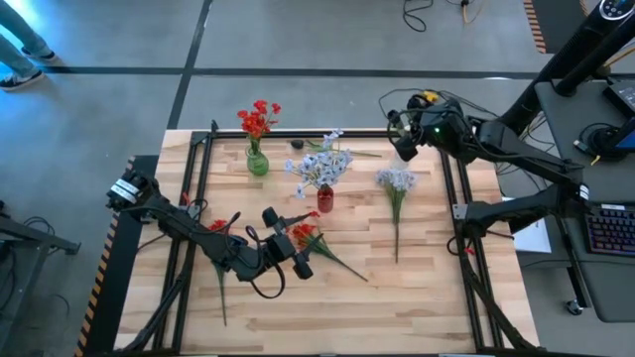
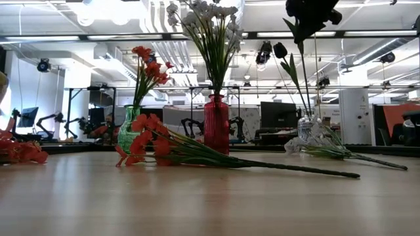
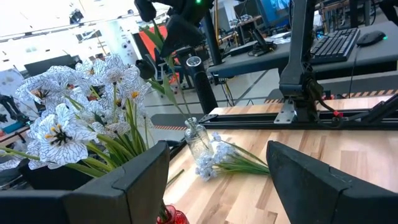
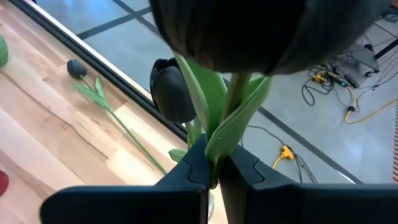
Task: Sort flowers into vase by color
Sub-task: Put the bottom black flower into the transparent vase
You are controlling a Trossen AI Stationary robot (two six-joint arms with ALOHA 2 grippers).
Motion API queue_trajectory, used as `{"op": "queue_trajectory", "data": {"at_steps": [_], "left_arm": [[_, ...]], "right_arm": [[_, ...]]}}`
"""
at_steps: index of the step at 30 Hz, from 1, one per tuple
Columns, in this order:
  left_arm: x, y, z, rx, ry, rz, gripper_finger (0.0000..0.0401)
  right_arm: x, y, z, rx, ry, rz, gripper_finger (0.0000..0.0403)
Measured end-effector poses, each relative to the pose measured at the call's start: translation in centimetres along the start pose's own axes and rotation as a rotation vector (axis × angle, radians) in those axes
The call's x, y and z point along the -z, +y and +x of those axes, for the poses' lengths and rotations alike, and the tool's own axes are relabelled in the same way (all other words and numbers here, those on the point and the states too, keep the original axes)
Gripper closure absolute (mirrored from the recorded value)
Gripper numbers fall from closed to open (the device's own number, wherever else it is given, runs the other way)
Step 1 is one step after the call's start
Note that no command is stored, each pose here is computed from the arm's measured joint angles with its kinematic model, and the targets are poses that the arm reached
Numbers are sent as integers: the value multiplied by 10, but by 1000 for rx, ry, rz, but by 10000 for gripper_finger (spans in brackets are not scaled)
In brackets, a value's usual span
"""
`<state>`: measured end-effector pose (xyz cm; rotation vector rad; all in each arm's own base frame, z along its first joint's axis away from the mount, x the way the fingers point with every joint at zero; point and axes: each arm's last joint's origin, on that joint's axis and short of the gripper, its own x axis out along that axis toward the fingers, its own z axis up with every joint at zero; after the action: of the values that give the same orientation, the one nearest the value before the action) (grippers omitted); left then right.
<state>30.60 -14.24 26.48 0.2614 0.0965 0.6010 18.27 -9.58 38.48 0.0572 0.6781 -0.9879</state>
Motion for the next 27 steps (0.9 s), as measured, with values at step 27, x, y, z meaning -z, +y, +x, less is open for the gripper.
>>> {"op": "queue_trajectory", "data": {"at_steps": [27], "left_arm": [[1, 0, 0, 1, 6, 2, 150]], "right_arm": [[1, 1, 9, 70, 26, 7, 304]]}}
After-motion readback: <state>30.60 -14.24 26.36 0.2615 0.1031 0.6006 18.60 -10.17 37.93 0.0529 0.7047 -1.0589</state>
